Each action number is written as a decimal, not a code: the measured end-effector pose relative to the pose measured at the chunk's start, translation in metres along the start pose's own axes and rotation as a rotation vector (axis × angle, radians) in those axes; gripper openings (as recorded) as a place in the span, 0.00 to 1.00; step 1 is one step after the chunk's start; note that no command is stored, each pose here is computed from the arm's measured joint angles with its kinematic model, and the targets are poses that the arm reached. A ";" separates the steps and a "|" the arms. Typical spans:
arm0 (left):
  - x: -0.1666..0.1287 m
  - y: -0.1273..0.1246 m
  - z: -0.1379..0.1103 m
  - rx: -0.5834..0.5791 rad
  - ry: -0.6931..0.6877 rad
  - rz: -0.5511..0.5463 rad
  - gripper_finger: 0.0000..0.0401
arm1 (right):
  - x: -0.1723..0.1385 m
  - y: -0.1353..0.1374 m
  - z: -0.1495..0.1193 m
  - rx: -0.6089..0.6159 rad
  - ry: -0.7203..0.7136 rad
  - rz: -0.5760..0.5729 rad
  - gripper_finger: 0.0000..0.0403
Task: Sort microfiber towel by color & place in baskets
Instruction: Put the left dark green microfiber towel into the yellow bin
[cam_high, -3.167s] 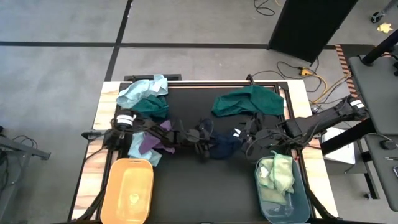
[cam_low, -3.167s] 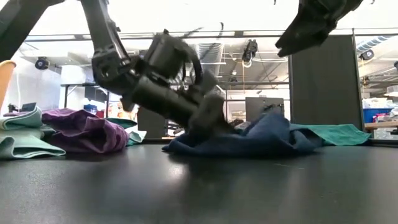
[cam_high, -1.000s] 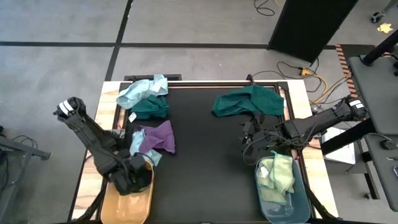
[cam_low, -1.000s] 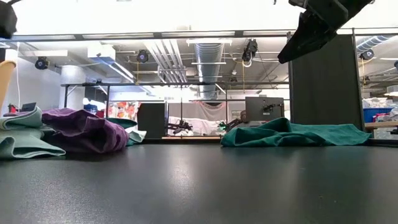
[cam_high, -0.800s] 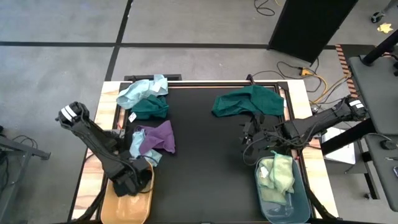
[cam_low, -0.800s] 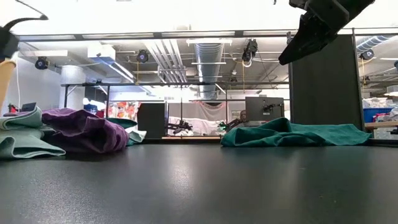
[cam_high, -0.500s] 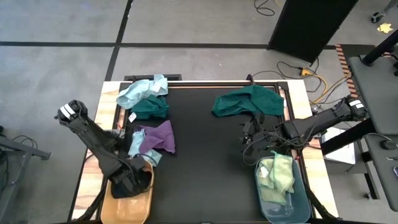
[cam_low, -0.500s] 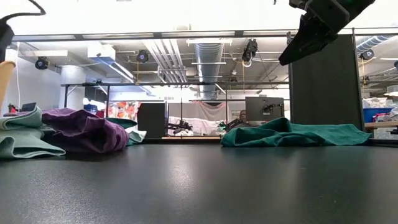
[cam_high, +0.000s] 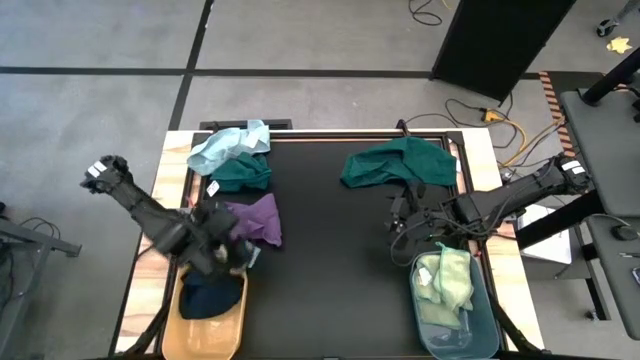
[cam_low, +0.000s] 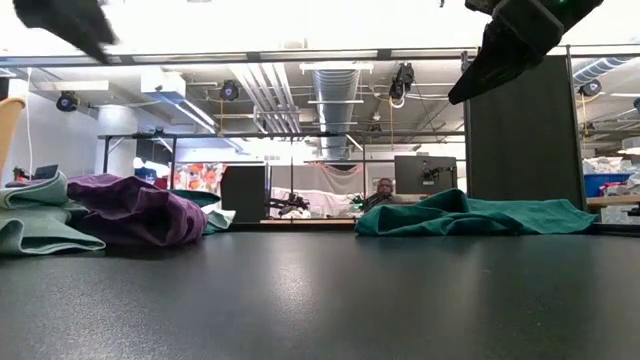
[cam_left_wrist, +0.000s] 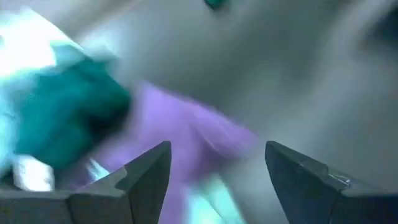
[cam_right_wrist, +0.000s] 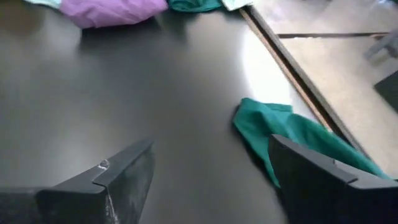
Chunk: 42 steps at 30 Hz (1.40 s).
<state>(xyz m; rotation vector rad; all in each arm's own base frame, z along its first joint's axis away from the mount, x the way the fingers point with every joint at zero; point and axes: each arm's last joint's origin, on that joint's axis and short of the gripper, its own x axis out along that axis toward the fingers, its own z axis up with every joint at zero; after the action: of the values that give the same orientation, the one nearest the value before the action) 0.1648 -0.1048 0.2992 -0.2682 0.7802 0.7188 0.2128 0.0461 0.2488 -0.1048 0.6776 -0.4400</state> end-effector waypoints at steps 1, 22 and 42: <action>0.008 0.004 0.006 0.012 -0.012 0.052 0.61 | 0.000 0.000 0.000 0.002 -0.006 -0.014 0.75; 0.208 0.136 0.035 -0.267 0.316 0.453 0.63 | 0.008 0.004 -0.024 0.024 0.067 0.023 0.76; 0.242 0.123 0.010 -0.141 0.358 0.343 0.05 | 0.008 0.004 -0.025 0.011 0.067 0.023 0.70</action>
<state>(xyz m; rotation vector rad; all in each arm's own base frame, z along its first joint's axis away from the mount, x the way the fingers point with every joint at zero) 0.2059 0.1087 0.1366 -0.4032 1.1342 1.0683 0.2045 0.0473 0.2238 -0.0725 0.7415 -0.4265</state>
